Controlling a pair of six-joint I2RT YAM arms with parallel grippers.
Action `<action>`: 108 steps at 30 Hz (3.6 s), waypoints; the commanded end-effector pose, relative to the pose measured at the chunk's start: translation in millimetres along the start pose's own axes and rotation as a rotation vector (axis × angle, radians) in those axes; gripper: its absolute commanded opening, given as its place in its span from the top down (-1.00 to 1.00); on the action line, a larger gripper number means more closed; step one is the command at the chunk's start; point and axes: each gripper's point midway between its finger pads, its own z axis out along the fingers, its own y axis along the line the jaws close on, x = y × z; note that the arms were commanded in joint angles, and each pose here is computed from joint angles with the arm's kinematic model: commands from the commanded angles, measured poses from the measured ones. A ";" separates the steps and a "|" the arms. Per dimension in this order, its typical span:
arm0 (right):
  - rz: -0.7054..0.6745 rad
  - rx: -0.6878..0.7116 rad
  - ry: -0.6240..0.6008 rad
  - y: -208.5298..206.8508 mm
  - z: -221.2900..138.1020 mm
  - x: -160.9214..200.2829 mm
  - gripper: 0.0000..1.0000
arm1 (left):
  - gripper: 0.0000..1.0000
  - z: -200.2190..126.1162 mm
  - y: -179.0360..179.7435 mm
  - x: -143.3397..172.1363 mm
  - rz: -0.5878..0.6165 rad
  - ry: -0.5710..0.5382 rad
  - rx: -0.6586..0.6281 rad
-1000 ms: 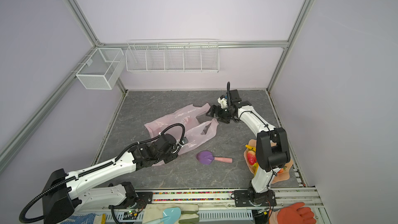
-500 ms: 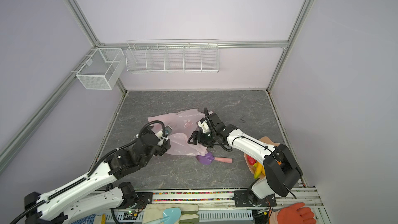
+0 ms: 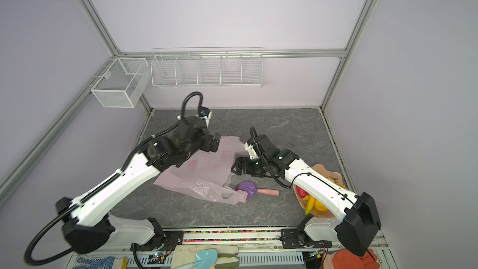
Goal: Place the fruits into the plastic bag
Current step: Rotate the plastic bag at the center of the table, then open the plastic bag at the center of the table, then pick up the fruit from the plate.
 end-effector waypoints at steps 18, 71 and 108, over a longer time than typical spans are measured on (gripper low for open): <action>0.183 0.227 -0.244 -78.5 -124.0 34.0 -0.77 | -0.75 95.0 -76.8 164.5 0.248 0.790 -0.120; 0.484 0.819 -0.303 -194.8 -149.2 63.4 -0.81 | 1.00 8.2 -23.9 93.9 -0.013 0.357 -0.073; 0.601 0.855 -0.103 -273.2 -75.6 67.3 -0.33 | 1.00 10.4 -33.2 100.4 -0.045 0.356 -0.014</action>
